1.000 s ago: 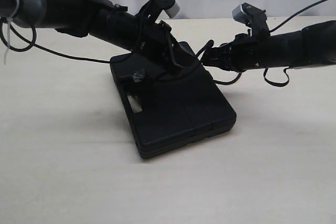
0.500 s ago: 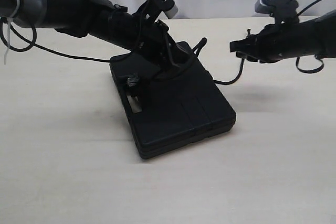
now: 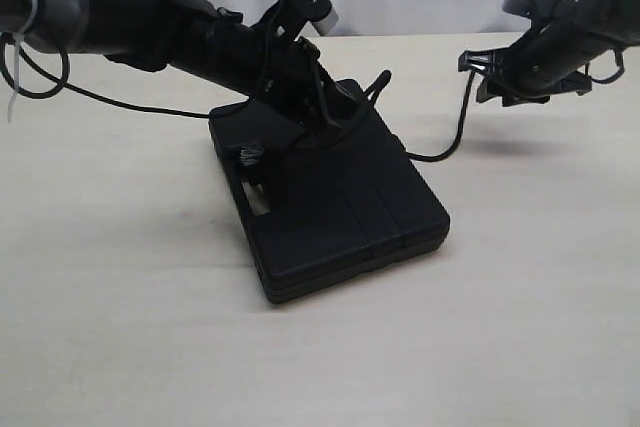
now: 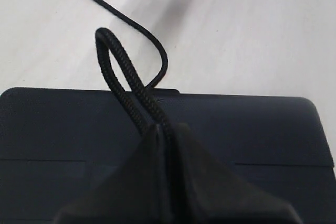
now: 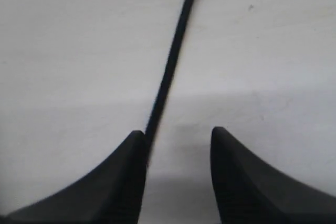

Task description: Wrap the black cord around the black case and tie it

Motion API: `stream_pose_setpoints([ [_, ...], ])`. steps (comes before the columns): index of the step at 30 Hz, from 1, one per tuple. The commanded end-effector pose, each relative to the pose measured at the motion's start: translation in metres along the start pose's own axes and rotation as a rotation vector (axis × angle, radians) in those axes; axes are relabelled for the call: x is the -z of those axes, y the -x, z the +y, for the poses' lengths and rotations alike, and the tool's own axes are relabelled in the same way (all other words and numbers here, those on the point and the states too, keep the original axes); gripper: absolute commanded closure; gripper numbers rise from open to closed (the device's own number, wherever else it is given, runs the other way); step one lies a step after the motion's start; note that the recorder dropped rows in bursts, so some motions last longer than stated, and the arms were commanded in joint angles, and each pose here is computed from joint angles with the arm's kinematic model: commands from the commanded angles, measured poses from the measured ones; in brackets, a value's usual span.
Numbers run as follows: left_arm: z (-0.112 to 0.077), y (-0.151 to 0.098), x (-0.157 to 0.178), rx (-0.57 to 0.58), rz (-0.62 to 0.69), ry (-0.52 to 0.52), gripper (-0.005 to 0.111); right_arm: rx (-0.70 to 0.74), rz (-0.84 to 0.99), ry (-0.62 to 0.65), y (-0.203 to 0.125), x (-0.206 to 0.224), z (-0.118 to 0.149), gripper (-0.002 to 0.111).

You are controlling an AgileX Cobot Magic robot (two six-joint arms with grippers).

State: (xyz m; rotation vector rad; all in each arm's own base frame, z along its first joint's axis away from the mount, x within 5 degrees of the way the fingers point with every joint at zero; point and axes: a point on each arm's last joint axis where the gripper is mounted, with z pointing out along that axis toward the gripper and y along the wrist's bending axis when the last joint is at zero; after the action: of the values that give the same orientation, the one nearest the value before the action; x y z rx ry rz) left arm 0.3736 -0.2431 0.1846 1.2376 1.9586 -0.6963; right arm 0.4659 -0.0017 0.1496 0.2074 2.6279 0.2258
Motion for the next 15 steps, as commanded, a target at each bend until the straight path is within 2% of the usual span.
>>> stream_pose_setpoints([
  [1,0.001,0.004,0.005,0.003,-0.011,0.01,0.107,0.055,0.086,-0.132,0.01,-0.024,0.008,0.069],
  [7,0.001,0.004,0.005,0.003,-0.011,0.008,0.107,0.086,0.09,-0.119,0.015,-0.046,0.027,0.069],
  [15,0.001,0.004,0.005,0.003,-0.011,0.008,0.107,0.099,0.188,-0.176,0.002,-0.065,0.018,0.069],
])
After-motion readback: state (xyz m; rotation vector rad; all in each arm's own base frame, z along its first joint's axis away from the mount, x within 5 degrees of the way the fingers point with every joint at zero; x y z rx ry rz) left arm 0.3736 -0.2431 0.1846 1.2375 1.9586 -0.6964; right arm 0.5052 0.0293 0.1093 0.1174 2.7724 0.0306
